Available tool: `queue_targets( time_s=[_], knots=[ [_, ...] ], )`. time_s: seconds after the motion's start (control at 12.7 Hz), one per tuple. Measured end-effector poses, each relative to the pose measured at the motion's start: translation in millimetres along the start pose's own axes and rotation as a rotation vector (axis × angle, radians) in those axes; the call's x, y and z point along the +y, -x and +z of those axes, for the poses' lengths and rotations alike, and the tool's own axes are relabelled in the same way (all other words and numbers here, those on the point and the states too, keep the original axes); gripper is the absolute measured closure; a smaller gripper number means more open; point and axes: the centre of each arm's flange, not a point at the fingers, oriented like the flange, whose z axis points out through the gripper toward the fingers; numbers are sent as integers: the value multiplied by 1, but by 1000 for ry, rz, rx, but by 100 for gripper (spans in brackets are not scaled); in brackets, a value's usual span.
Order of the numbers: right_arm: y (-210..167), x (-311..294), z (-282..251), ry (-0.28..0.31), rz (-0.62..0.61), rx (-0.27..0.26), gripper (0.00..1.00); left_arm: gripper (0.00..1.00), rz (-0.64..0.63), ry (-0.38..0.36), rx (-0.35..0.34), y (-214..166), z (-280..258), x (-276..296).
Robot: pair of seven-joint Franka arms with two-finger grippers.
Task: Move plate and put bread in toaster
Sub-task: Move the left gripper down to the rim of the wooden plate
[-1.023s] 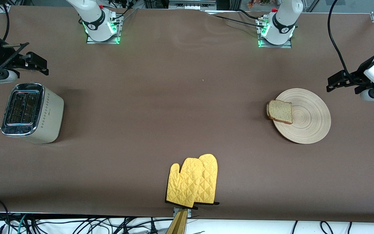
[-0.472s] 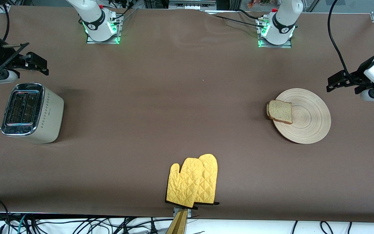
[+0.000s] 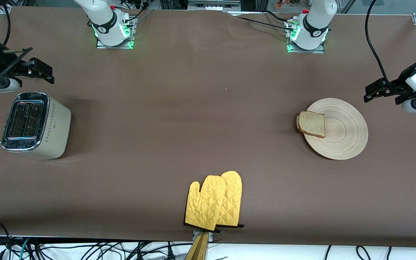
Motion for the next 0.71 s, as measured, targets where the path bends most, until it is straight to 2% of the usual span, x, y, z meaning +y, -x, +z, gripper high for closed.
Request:
queue_targets(
  time_s=[0.16, 0.39, 0.71],
  knots=[
    [0, 0, 0, 0, 0, 0, 0, 0, 6, 1, 17, -12, 12, 3],
    [0, 0, 0, 0, 0, 0, 0, 0, 9, 3, -13, -20, 31, 4],
    [0, 0, 0, 0, 0, 0, 0, 0, -5, 14, -51, -25, 53, -57]
  ],
)
